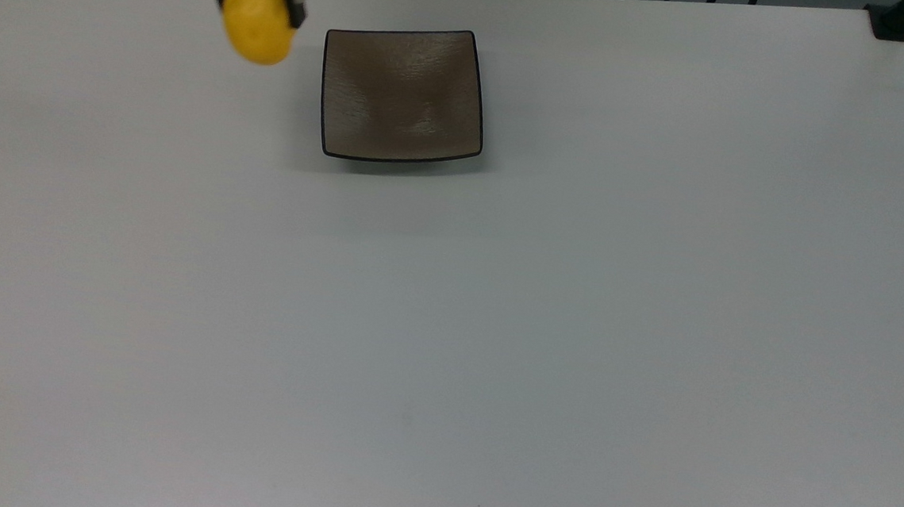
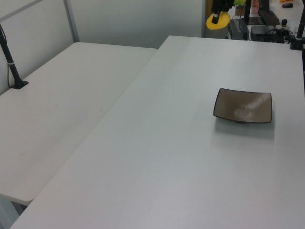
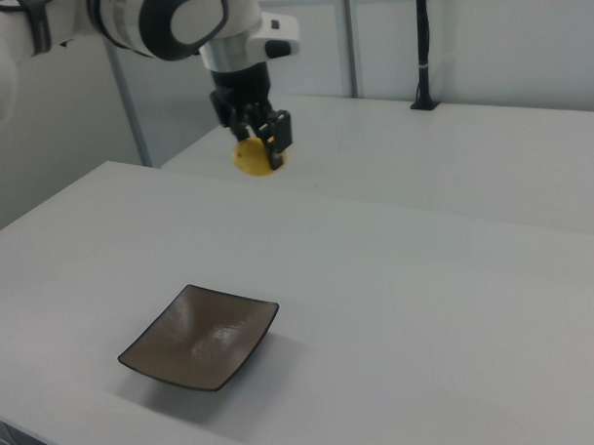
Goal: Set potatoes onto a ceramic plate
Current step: 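Lift the potato and carry it over the brown plate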
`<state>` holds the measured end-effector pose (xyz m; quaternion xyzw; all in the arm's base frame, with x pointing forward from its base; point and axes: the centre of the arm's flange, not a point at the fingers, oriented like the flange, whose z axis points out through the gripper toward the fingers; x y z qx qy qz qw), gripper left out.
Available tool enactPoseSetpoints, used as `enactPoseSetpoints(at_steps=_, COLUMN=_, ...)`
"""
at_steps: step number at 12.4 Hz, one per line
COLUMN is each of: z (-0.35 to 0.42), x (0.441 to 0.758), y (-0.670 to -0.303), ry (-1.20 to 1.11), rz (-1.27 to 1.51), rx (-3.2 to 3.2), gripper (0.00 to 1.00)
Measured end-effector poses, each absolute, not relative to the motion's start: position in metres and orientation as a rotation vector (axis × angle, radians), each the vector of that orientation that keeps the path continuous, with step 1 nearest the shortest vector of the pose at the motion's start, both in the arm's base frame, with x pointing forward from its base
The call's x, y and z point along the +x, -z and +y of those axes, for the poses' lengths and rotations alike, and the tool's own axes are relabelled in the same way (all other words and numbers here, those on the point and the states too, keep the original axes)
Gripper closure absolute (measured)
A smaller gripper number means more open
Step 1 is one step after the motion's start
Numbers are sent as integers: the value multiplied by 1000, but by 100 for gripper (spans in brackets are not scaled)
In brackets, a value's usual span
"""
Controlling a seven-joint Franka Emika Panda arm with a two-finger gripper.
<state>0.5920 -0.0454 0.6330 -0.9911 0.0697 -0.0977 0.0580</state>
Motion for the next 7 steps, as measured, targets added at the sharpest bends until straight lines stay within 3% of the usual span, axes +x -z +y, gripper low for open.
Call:
enactPoseSetpoints(at_steps=4, z=-6, x=556, y=-611, ry=196, rz=-22, rx=-2980, gripper=33)
enactPoseSetpoints(at_steps=7, z=26, x=539, y=-567, ry=49, rz=-137, rx=-2975, gripper=33)
